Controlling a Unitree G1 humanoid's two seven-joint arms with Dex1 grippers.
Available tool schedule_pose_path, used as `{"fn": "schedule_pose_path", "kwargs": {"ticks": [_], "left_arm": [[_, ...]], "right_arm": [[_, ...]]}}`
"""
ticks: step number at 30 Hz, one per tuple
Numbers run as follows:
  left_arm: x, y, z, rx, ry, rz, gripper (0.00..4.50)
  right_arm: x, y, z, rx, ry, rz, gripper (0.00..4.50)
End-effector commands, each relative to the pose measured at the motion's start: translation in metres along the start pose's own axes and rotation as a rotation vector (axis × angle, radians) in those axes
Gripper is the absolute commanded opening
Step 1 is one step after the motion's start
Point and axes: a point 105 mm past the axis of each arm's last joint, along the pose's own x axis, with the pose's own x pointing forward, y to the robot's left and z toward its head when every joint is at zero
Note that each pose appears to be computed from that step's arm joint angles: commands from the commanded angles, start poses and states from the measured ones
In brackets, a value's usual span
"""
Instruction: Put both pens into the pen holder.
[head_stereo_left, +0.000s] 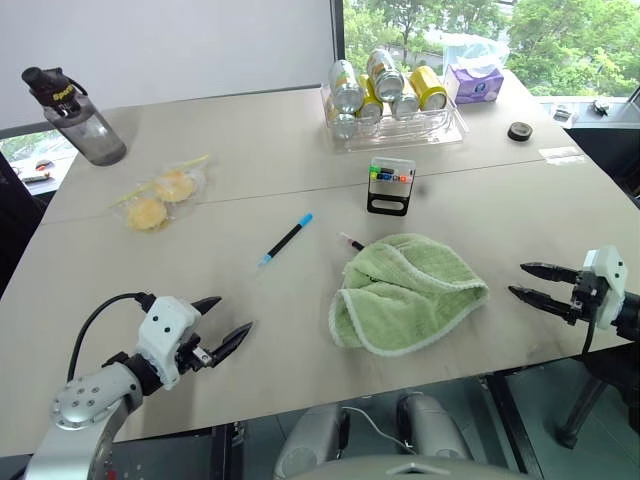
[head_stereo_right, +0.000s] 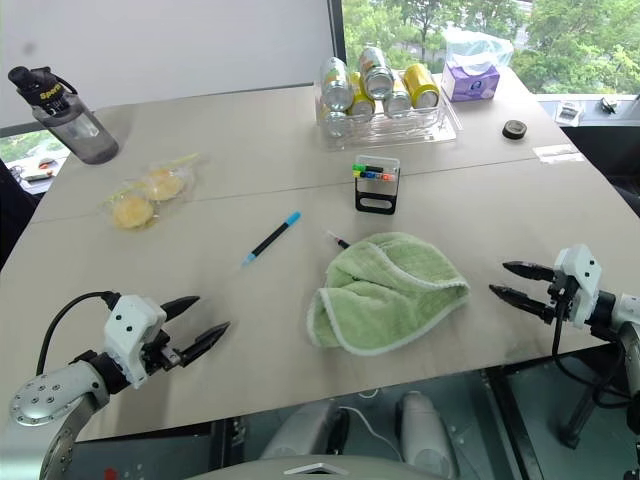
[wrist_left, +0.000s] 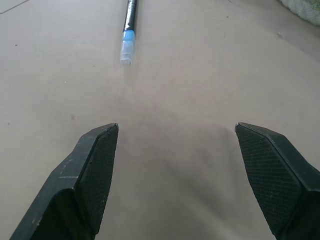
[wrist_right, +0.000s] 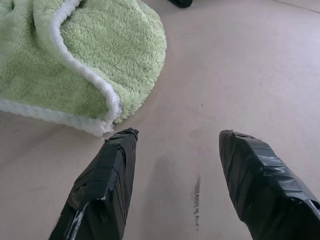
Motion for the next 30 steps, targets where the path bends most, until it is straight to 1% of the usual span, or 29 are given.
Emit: {"fn": "schedule_pose_path", "kwargs": {"ticks": [1, 3, 6, 7, 8, 9, 10, 11, 14, 19, 21, 23, 25, 27, 29, 30], "left_arm": [[0.000, 0.001, 0.006, 0.020, -0.022, -0.003, 3.84], [0.000, 0.001, 0.007, 0.020, -0.022, -0.008, 3.84], [0.000, 0.000, 0.012, -0.016, -0.037, -0.051, 3.84], [0.000, -0.002, 0.015, -0.041, -0.050, -0.080, 3.84], [0.000, -0.003, 0.019, -0.057, -0.064, -0.105, 4.09], [0.001, -0.005, 0.025, -0.065, -0.085, -0.142, 4.40], [0.002, -0.008, 0.031, -0.069, -0.103, -0.184, 4.47], [0.002, -0.012, 0.038, -0.066, -0.122, -0.230, 4.47], [-0.003, -0.027, 0.059, -0.067, -0.163, -0.412, 4.47], [-0.013, -0.043, 0.082, -0.038, -0.154, -0.632, 4.47], [-0.011, -0.043, 0.094, -0.001, -0.173, -0.660, 4.47], [-0.009, -0.042, 0.101, 0.026, -0.179, -0.678, 4.47], [-0.009, -0.043, 0.103, 0.053, -0.165, -0.692, 4.47], [-0.008, -0.042, 0.103, 0.072, -0.157, -0.688, 4.47], [-0.006, -0.041, 0.100, 0.091, -0.142, -0.679, 4.47], [-0.006, -0.040, 0.099, 0.095, -0.136, -0.678, 4.49]], "right_arm": [[-0.002, 0.000, 0.014, -0.032, -0.029, -0.004, 2.78], [0.000, 0.002, 0.016, -0.006, -0.043, 0.003, 2.78], [0.005, 0.011, 0.022, 0.008, -0.032, 0.067, 3.62], [0.009, 0.016, 0.027, 0.004, -0.040, 0.090, 4.00], [0.014, 0.019, 0.034, 0.005, -0.058, 0.104, 4.48], [0.023, 0.022, 0.043, -0.019, -0.096, 0.095, 4.50], [0.030, 0.023, 0.049, -0.046, -0.122, 0.077, 4.50], [0.037, 0.029, 0.052, -0.065, -0.124, 0.085, 4.50], [0.059, 0.056, 0.064, -0.103, -0.131, 0.173, 4.50], [0.096, 0.088, 0.090, -0.188, -0.167, 0.190, 4.50], [0.105, 0.096, 0.086, -0.216, -0.127, 0.198, 4.50], [0.111, 0.102, 0.072, -0.240, -0.046, 0.204, 4.50], [0.112, 0.105, 0.055, -0.270, 0.043, 0.206, 4.50], [0.110, 0.108, 0.045, -0.257, 0.113, 0.212, 4.50], [0.112, 0.108, 0.045, -0.267, 0.127, 0.198, 4.50], [0.113, 0.106, 0.048, -0.286, 0.110, 0.184, 4.25]]}}
